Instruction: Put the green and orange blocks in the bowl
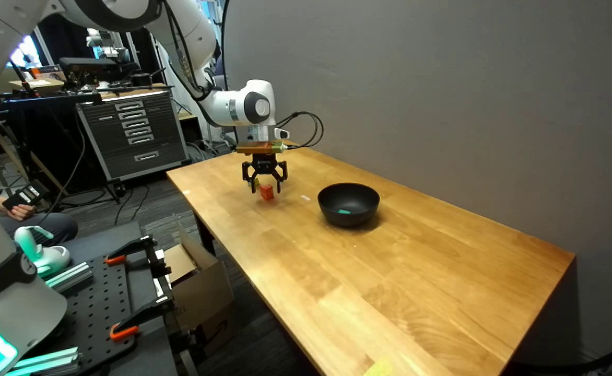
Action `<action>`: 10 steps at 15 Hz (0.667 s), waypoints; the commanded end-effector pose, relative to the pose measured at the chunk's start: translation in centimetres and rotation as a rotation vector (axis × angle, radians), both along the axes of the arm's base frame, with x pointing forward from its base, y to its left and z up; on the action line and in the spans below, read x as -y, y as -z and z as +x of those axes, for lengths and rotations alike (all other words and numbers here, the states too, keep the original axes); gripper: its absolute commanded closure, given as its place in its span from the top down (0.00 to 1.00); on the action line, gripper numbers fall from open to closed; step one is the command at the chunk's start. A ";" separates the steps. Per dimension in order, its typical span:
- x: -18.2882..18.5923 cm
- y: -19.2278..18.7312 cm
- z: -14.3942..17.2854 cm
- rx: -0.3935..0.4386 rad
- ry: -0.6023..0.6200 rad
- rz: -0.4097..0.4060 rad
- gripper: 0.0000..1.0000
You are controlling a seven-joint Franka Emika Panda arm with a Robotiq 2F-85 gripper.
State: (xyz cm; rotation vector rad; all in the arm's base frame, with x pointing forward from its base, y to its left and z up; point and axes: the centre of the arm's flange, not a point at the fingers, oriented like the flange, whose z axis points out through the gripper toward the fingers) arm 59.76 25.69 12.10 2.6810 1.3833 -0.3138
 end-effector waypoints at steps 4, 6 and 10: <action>0.6 -0.6 0.8 0.019 -0.027 0.006 0.35; 1.7 -1.6 1.6 0.037 0.000 -0.007 0.23; 5.5 -5.5 4.7 0.155 0.080 -0.071 0.23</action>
